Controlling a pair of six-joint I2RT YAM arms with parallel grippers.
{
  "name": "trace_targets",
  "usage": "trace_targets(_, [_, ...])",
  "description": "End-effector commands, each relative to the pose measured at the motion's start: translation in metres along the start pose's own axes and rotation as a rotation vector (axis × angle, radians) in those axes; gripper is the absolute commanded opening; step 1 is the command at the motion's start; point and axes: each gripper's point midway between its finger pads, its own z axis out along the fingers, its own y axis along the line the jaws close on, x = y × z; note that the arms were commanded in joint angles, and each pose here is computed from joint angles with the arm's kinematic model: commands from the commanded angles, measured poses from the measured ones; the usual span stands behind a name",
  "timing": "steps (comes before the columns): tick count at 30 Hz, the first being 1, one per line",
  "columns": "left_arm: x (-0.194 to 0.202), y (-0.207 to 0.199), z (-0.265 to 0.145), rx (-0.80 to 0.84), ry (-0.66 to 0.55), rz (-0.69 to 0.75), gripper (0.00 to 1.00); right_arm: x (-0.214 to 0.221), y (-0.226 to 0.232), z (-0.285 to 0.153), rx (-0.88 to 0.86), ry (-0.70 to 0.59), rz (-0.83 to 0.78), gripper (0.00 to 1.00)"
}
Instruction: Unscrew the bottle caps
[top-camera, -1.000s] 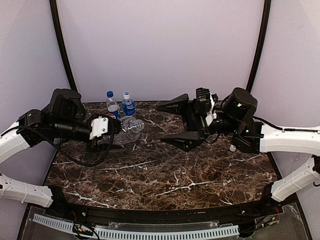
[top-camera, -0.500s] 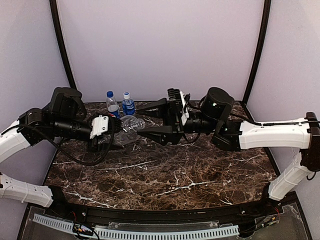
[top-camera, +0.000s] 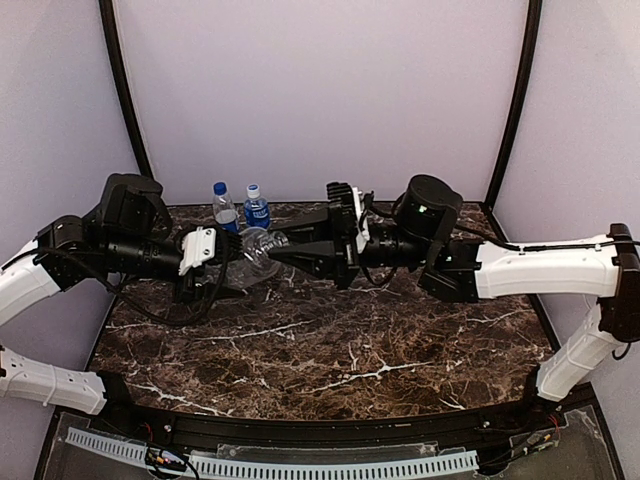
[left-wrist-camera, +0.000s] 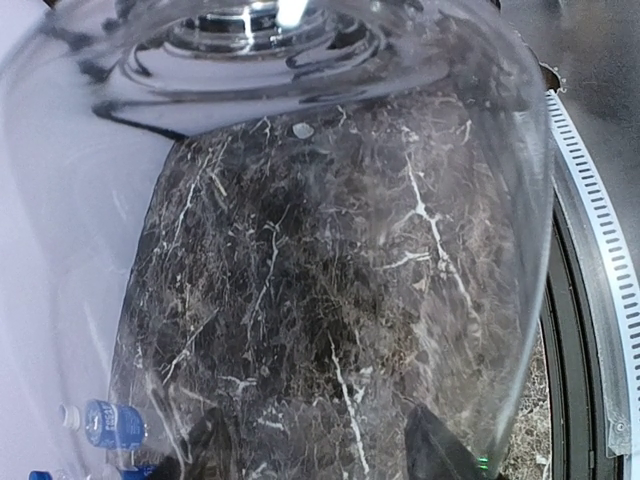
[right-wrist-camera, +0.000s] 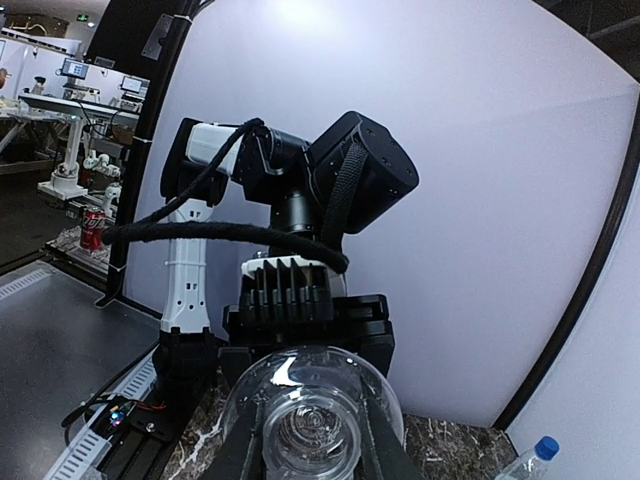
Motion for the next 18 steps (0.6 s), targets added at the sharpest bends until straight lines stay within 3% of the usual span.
trace_targets(1, [-0.007,0.003,-0.004,-0.014,-0.018,0.023,0.72,-0.008,0.0,0.007,0.008,0.015,0.04,0.0])
trace_targets(2, [-0.006,0.005,-0.003,-0.024,-0.018,0.018,0.92,-0.01,-0.001,0.007,0.009,0.023,0.039,0.0])
trace_targets(4, [-0.006,0.009,-0.004,-0.054,-0.016,0.015,0.98,-0.009,0.001,0.006,-0.008,0.057,0.04,0.0])
trace_targets(10, [-0.002,0.018,-0.011,-0.121,0.006,0.034,0.99,0.021,0.014,-0.025,-0.17,0.332,0.156,0.0])
trace_targets(15, [0.0,0.011,-0.012,-0.095,0.001,0.039,0.99,0.064,-0.001,-0.078,-0.068,0.591,0.191,0.0])
trace_targets(18, [0.002,0.007,-0.01,-0.079,0.002,0.038,0.99,0.069,-0.012,-0.097,-0.012,0.633,0.191,0.0])
